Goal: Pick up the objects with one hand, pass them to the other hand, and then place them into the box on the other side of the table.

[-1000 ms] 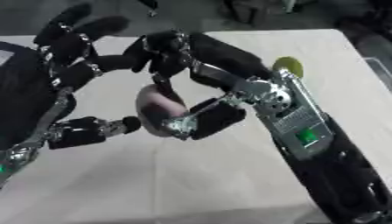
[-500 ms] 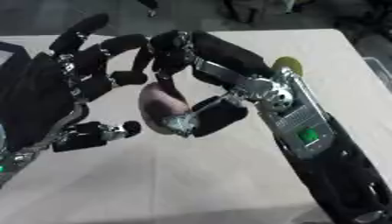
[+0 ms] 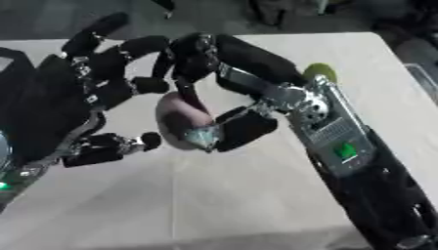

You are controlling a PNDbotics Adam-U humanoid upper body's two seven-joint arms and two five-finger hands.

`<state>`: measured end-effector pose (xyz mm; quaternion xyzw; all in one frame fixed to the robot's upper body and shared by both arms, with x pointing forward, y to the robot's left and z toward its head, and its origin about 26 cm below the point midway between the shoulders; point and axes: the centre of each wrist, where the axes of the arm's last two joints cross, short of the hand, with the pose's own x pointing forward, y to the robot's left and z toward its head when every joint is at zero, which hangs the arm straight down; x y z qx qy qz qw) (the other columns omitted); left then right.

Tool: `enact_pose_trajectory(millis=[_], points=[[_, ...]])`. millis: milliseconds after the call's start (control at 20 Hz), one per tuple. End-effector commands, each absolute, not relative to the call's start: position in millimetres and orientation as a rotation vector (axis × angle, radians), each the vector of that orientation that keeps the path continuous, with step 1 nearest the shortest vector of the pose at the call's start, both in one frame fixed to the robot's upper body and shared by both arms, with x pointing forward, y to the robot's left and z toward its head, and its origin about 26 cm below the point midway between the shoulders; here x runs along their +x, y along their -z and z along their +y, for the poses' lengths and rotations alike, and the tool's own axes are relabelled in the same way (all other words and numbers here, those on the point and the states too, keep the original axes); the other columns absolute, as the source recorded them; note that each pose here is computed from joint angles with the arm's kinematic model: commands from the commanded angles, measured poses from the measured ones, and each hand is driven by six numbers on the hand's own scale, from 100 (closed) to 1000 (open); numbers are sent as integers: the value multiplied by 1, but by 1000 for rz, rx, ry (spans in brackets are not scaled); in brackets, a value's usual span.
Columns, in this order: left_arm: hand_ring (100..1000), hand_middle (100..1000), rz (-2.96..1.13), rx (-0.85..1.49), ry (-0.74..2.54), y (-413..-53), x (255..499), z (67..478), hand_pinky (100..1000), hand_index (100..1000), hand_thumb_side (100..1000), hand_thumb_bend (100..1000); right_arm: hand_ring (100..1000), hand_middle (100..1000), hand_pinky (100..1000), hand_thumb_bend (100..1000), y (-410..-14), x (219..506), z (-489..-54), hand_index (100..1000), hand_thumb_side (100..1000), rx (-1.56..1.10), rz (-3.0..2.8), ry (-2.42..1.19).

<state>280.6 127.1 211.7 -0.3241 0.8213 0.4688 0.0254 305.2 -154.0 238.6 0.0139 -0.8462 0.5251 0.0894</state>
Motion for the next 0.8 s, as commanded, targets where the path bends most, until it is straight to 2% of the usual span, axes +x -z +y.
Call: enact_pose_trajectory(millis=[50, 350, 800], points=[[301, 853, 2556, -977, -1403, -219, 280, 124, 976, 711, 100, 807, 723, 759, 633, 100, -247, 301, -152, 418, 279, 46, -2557, -1568], [295, 850, 2552, -922, -1399, -220, 279, 121, 977, 710, 100, 817, 723, 757, 681, 100, -247, 298, -149, 414, 272, 68, -2552, -1596], [280, 847, 2543, -878, -1417, -218, 277, 118, 977, 692, 100, 796, 718, 760, 657, 100, -248, 297, -147, 414, 272, 80, -2549, -1609]])
